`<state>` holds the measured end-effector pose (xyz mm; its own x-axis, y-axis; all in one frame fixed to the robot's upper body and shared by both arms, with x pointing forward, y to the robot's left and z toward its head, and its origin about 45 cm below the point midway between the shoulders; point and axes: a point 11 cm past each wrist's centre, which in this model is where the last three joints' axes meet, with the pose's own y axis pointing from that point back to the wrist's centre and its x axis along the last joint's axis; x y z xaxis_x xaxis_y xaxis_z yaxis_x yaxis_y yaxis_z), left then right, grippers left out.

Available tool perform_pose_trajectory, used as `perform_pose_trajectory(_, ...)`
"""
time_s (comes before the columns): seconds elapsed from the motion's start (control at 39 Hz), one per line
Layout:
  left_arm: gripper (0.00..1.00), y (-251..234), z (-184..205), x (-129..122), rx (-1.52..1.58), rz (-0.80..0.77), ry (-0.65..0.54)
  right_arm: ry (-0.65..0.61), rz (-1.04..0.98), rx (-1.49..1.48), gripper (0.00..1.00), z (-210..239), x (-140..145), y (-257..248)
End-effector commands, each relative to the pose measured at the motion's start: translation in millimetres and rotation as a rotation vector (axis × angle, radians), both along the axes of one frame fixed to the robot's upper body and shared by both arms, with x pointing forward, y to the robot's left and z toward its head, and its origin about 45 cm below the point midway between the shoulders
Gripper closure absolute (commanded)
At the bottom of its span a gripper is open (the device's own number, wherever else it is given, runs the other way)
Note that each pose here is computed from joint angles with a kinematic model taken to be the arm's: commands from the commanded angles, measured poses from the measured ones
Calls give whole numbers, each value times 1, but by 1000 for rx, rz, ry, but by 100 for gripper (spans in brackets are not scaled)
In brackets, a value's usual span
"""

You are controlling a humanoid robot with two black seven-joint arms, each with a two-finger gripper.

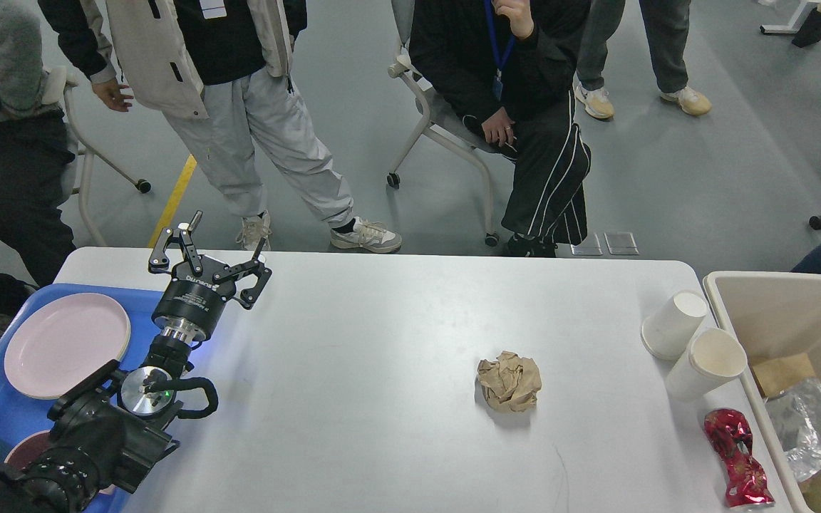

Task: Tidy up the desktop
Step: 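Lift the foil tray and drop it into the white bin, then swing the right gripper back toward the white paper cups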

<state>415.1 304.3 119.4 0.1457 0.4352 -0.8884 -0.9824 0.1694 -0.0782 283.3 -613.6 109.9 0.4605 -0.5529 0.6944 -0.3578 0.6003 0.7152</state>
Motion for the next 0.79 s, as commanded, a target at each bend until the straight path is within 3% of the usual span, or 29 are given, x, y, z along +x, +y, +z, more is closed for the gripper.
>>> perform_pose_trajectory(0.0,1,1,0,0,1,2,0,-15,0,11,0,3,6,2)
perform_pose_trajectory(0.08,1,0,0,0,0,1,-1,-29,9,23,0,5,15,8)
perform_pose_trajectory(0.28,1,0,0,0,0,-1,0,-142,72,70,0,41,73,34)
perform_pose_trajectory(0.49,1,0,0,0,0,1,-1,-248,243,291,0,132,158,93)
perform_pose_trajectory(0.61,1,0,0,0,0,1,-1,-199,381,509,0,168,181,144)
perform_pose_trajectory(0.77,1,0,0,0,0,1,-1,-81,519,707,0,186,188,222)
